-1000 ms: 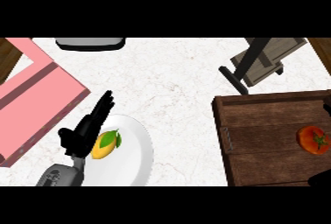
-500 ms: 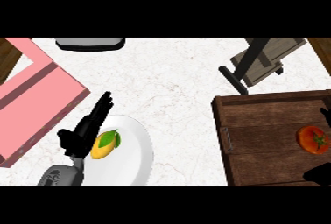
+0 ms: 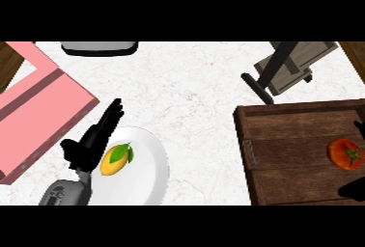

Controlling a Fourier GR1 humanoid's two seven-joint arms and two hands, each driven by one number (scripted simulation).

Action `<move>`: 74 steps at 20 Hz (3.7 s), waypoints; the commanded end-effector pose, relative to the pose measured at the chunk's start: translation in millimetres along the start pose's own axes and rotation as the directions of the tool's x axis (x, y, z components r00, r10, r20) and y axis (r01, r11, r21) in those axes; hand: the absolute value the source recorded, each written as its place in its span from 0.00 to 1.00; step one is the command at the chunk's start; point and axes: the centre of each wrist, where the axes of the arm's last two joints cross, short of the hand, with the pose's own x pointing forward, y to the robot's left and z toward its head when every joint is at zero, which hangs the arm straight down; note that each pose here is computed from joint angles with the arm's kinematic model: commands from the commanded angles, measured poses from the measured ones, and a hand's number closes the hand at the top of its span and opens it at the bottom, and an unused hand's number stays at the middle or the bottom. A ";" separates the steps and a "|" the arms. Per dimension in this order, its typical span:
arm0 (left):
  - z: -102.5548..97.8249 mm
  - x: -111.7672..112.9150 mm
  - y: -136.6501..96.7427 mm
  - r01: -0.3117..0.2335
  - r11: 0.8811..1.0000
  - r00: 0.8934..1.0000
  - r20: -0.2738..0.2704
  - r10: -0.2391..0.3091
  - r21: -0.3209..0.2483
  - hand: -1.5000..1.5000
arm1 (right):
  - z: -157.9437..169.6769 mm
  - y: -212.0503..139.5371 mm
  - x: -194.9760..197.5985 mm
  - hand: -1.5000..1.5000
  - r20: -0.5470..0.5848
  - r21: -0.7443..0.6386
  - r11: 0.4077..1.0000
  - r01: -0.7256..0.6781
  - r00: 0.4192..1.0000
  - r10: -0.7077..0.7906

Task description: Pick the tomato from the tray and place it in the tiered basket

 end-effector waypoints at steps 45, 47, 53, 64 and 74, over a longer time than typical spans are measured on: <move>1.0 -1.3 -10.3 0.006 1.000 1.000 -0.013 -0.006 -0.021 0.50 | 130.9 -260.6 46.8 1.00 -0.056 -0.609 0.689 0.393 0.846 -0.531; -4.2 -1.2 -3.9 0.003 1.000 1.000 -0.019 -0.004 -0.023 0.50 | 127.7 -276.5 58.2 1.00 -0.054 -0.620 0.677 0.397 0.839 -0.541; -12.0 1.5 -8.1 0.007 0.998 1.000 0.014 -0.006 -0.060 0.50 | 99.8 -329.6 81.8 1.00 -0.055 -0.613 0.658 0.437 0.807 -0.588; -7.1 -1.4 -18.9 0.003 0.997 1.000 0.008 -0.002 -0.074 0.50 | 28.5 -373.0 146.5 1.00 -0.076 -0.526 0.702 0.480 0.796 -0.601; -19.8 11.8 -23.7 0.012 0.997 1.000 0.012 -0.011 -0.075 0.50 | -30.6 -352.6 204.5 1.00 -0.056 -0.452 0.727 0.517 0.797 -0.601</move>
